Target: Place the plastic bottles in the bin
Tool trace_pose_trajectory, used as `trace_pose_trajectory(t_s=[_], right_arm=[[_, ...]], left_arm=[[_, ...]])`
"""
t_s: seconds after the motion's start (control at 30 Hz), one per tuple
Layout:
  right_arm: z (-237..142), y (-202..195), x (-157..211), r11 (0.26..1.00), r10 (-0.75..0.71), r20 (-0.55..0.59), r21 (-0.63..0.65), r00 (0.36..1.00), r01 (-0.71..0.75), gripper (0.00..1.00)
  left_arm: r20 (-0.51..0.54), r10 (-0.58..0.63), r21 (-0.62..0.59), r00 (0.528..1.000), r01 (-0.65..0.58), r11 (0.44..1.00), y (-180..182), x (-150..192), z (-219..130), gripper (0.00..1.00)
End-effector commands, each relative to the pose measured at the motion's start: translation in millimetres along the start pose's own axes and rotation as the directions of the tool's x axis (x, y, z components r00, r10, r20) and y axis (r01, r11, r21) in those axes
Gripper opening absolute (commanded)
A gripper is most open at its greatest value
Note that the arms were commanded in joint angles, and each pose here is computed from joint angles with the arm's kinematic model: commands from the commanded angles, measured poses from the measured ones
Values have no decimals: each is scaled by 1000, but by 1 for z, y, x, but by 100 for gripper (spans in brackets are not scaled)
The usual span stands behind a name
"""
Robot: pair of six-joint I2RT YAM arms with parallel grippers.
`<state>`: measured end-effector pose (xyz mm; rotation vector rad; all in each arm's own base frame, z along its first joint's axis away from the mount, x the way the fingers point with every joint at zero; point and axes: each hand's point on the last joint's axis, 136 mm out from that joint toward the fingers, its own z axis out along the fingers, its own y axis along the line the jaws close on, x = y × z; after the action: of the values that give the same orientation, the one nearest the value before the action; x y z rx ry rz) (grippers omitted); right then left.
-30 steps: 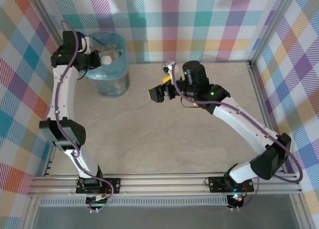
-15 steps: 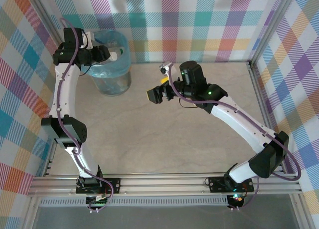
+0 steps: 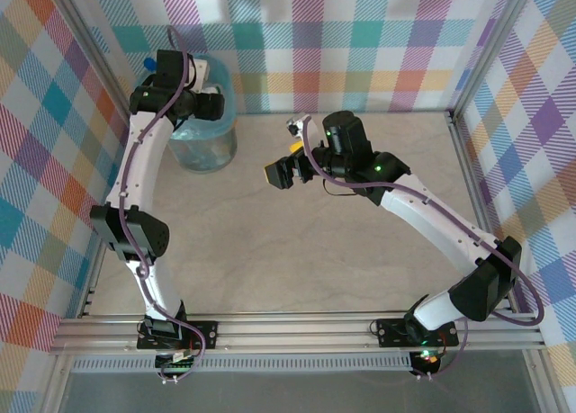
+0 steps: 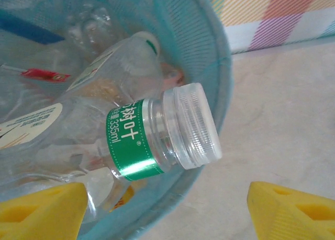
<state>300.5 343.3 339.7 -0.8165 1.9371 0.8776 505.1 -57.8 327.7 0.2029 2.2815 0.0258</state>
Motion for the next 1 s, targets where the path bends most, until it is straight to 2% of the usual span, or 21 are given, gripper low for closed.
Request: trace_pose_trajectory(t_s=[0.0,0.1,0.23,0.3,0.4,0.5,0.63,0.8,0.97], right_arm=[[-8,6,-13,999,-36,27,1,999,36,100],[-6,5,-11,999,-36,21,7,999,36,100],[-6,6,-12,999,-35,20,6,999,34,100],[-7,6,-12,999,-38,21,7,999,38,100],[-8,7,-12,999,-41,19,12,999,41,100],[-9,5,-10,999,-44,13,19,999,44,100],[-8,5,-8,999,-45,6,21,999,45,100],[-7,7,-10,999,-47,4,14,999,47,100],[-8,6,-9,998,-55,0,21,998,55,100]], left_arm=[[-41,2,-101,999,-6,995,25,4,10,81],[-33,-98,-77,995,95,992,29,-1,12,81],[-17,-263,-6,965,263,965,29,-12,5,79],[24,-305,-55,952,306,951,39,-18,-2,79],[91,-316,-200,944,328,923,67,-22,-15,79],[133,-300,-294,945,327,898,86,-24,-27,79],[149,-285,-301,947,318,899,87,-27,-34,79],[149,-258,-387,955,296,873,101,-24,-38,80],[206,-283,-336,937,340,879,96,-32,-49,80]])
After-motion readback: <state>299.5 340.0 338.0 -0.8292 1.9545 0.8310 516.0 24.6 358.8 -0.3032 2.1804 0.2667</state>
